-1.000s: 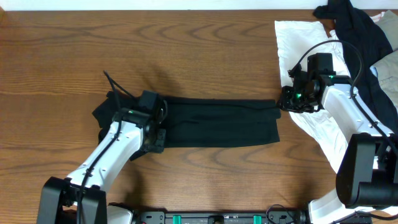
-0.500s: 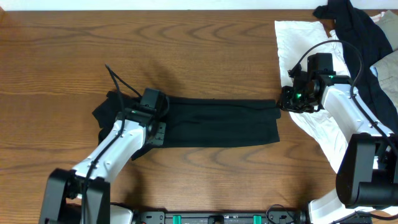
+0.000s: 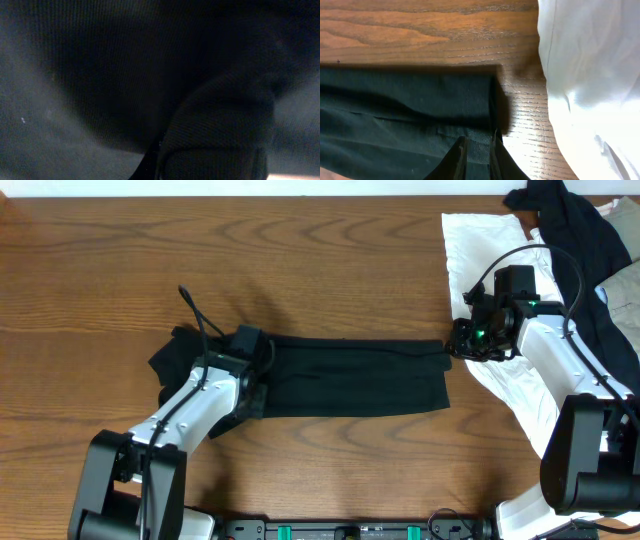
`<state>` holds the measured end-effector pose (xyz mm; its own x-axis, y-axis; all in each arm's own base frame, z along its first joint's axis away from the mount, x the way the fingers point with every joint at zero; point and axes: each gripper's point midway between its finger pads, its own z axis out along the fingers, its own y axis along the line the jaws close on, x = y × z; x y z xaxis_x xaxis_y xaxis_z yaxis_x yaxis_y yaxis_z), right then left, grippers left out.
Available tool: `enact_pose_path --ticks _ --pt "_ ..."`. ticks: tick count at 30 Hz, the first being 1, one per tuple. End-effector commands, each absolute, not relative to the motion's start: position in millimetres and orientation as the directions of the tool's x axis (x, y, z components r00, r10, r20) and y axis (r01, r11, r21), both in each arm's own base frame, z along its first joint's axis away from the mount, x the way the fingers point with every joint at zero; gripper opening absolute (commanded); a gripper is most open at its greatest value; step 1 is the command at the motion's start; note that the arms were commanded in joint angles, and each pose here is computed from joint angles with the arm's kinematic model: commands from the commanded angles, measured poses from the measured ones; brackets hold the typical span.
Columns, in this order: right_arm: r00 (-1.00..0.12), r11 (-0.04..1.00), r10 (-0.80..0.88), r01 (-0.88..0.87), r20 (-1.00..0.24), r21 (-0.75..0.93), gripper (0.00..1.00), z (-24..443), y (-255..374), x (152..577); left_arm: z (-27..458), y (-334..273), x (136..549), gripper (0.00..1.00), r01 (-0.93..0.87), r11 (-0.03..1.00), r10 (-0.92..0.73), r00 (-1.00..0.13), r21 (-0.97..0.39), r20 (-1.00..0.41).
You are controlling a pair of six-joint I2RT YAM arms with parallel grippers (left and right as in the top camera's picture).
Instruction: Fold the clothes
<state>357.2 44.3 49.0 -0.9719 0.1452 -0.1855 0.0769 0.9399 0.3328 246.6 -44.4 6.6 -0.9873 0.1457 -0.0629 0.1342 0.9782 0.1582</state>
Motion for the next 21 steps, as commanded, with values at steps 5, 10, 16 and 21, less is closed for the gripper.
enact_pose_path --ticks 5,10,16,21 --pt "-0.968 0.942 0.142 0.068 -0.206 0.329 0.15 54.8 41.5 358.4 54.0 -72.8 236.4 0.06 0.046 0.999 0.043 -0.992 -0.016 -0.116" --pt "-0.968 0.942 0.142 0.068 -0.206 0.329 0.14 54.8 41.5 358.4 79.8 -107.4 227.5 0.06 0.017 0.982 -0.014 -0.987 -0.186 -0.161" --pt "-0.968 0.942 0.142 0.068 -0.206 0.329 0.14 54.8 41.3 358.4 81.0 -123.9 214.7 0.06 -0.005 0.98 -0.033 -0.99 -0.199 -0.136" --pt "-0.968 0.942 0.142 0.068 -0.206 0.329 0.14 54.8 41.5 358.4 76.3 -130.7 205.4 0.06 -0.006 0.981 -0.028 -0.993 -0.192 -0.111"
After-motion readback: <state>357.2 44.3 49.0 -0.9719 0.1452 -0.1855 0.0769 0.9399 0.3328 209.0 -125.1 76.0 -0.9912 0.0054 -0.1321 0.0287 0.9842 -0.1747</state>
